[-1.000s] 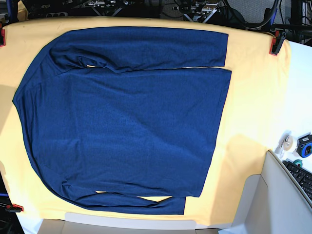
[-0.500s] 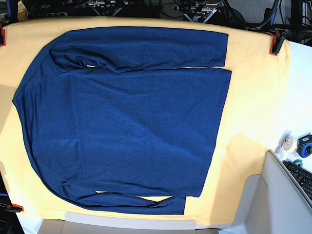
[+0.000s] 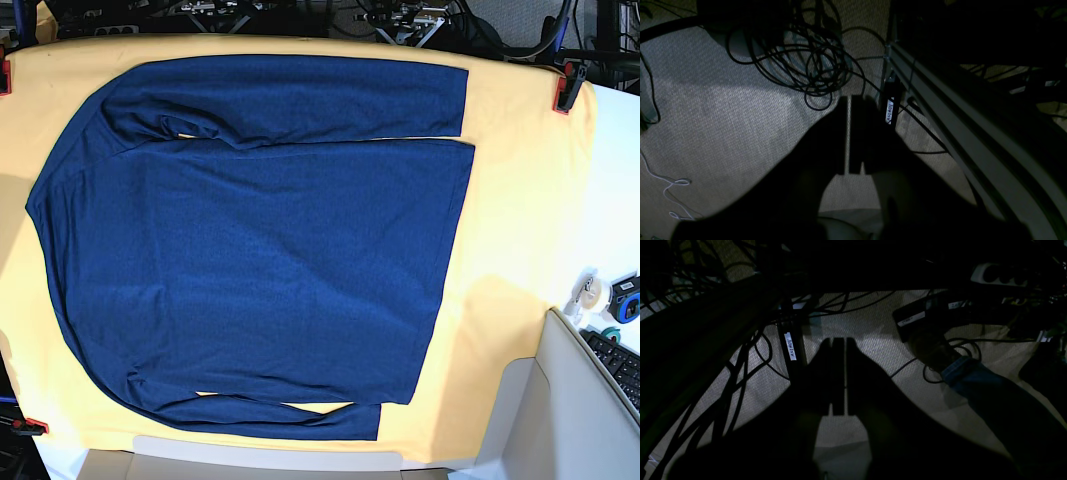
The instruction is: Fold the T-shirt properly
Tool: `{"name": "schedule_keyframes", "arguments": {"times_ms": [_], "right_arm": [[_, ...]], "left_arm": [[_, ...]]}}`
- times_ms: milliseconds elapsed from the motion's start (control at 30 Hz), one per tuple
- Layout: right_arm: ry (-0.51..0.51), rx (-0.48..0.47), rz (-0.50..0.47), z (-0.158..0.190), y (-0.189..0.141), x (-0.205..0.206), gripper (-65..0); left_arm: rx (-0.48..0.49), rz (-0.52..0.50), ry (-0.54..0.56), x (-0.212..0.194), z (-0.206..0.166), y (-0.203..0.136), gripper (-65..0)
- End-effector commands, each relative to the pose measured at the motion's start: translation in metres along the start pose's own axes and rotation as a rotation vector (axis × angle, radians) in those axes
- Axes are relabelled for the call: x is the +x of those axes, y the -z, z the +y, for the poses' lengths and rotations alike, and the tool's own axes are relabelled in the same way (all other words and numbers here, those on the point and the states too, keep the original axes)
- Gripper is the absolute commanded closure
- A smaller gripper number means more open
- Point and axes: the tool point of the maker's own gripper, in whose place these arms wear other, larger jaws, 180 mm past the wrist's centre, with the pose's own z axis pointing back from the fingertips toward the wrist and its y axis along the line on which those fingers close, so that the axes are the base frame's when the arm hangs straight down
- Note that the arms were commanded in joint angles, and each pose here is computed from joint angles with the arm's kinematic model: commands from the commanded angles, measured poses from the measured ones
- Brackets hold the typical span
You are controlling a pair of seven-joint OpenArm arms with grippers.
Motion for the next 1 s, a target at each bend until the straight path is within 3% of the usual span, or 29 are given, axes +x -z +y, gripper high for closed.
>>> {"name": "schedule_keyframes", "arguments": {"times_ms": [0, 967], "right_arm": [[0.004, 0.008, -0.014, 0.004, 0.0, 0.002, 0.0], [-0.005, 0.021, -0.012, 0.015, 0.0, 0.004, -0.1]], "left_arm": [[-0.001, -0.011, -0.001, 0.004, -0.002, 0.0, 0.0], [0.002, -0.006, -0.012, 0.002, 0.0, 0.0, 0.0]]}}
